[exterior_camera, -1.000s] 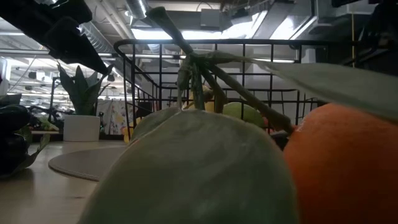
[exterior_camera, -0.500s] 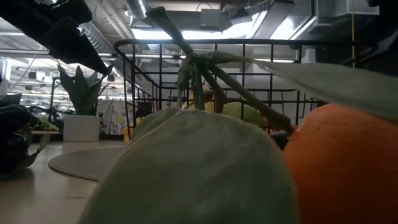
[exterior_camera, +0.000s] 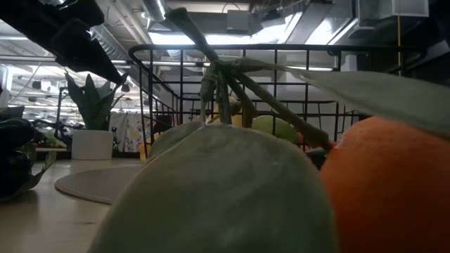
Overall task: Build produce basket
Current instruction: Put the green chili pepper into the wire basket
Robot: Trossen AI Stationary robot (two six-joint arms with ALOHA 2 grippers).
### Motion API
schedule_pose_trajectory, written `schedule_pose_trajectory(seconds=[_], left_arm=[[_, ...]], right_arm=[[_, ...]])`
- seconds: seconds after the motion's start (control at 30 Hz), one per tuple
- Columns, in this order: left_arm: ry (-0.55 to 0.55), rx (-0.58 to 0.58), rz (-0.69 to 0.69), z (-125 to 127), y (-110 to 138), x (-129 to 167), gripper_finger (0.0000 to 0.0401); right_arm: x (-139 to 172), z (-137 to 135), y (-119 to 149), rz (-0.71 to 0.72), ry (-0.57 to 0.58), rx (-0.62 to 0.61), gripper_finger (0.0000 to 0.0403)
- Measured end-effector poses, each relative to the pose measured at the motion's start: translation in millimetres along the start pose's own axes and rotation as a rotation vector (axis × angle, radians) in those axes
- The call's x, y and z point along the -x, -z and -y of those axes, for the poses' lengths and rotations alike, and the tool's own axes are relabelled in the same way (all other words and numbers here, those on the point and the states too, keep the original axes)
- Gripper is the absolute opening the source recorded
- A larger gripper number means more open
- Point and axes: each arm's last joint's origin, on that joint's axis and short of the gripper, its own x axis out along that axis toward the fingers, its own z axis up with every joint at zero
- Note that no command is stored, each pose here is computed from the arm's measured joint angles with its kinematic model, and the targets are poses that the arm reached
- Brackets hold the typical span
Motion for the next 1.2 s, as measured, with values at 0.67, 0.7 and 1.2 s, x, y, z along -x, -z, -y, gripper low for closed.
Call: schedule_pose_trajectory(seconds=[0.67,0.7,1.2], left_arm=[[-0.001,0.0,0.0,0,0,0,0.0086],[-0.001,0.0,0.0,0,0,0,0.0086],[-0.026,-0.001,0.011,-1,0,0,0.0086]], right_arm=[[-28,-2,3,-0.137,0.039,-0.213,0.0152],[-29,-2,3,-0.151,0.034,-0.202,0.0152],[-15,-8,6,-0.351,-0.02,-0.145,0.0025]])
